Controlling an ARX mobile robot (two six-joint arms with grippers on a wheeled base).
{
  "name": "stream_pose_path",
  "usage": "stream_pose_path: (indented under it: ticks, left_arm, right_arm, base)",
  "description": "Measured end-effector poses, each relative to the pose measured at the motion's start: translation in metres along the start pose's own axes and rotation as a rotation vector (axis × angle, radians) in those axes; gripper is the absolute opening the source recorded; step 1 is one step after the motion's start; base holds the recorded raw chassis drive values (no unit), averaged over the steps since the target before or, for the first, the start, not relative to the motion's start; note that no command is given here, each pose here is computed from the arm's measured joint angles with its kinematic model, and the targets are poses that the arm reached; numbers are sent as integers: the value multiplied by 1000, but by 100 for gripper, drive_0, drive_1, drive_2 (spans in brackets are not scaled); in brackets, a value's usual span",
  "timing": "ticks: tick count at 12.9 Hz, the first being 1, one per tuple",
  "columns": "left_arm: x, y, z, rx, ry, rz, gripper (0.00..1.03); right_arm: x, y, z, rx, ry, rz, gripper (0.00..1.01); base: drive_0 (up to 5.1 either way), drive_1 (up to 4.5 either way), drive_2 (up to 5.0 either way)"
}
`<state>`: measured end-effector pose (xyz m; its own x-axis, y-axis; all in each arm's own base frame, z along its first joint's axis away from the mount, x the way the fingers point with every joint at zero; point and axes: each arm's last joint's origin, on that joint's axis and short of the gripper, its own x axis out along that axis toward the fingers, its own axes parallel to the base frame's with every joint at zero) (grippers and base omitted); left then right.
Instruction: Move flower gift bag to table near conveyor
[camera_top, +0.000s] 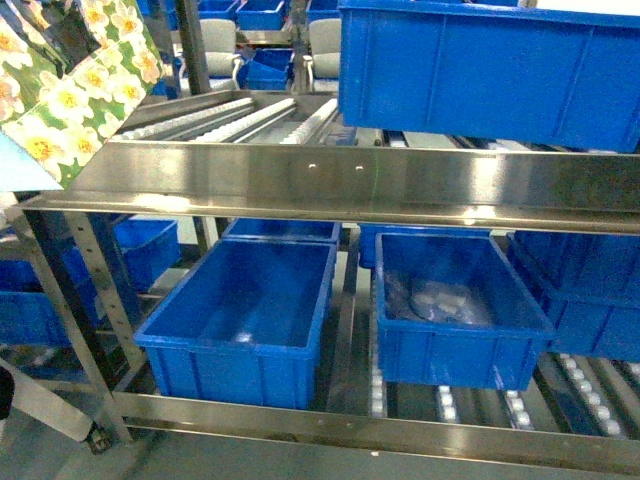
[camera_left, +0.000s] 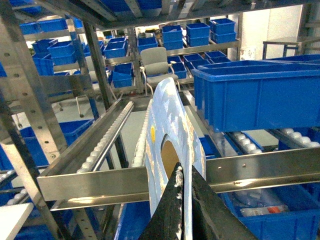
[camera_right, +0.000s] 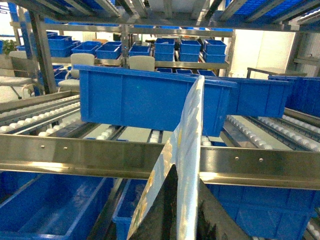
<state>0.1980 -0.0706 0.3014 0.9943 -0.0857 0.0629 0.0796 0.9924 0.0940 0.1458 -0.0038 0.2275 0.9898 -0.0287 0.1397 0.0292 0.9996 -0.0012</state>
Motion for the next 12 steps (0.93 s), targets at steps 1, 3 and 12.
stream_pose_path:
  ticks: [1, 3, 12]
  left_arm:
    - [0, 0, 0, -1, -1, 0, 2]
    - [0, 0, 0, 0, 1, 0, 2]
    - [0, 0, 0, -1, -1, 1, 2]
  right_arm:
    - [0, 0, 0, 0, -3, 0, 3]
    - [0, 0, 0, 0, -1, 0, 3]
    - [0, 0, 0, -1, -2, 0, 3]
  base:
    - [-495, 246, 246]
    - [-495, 246, 246]
    - [-497, 240, 240]
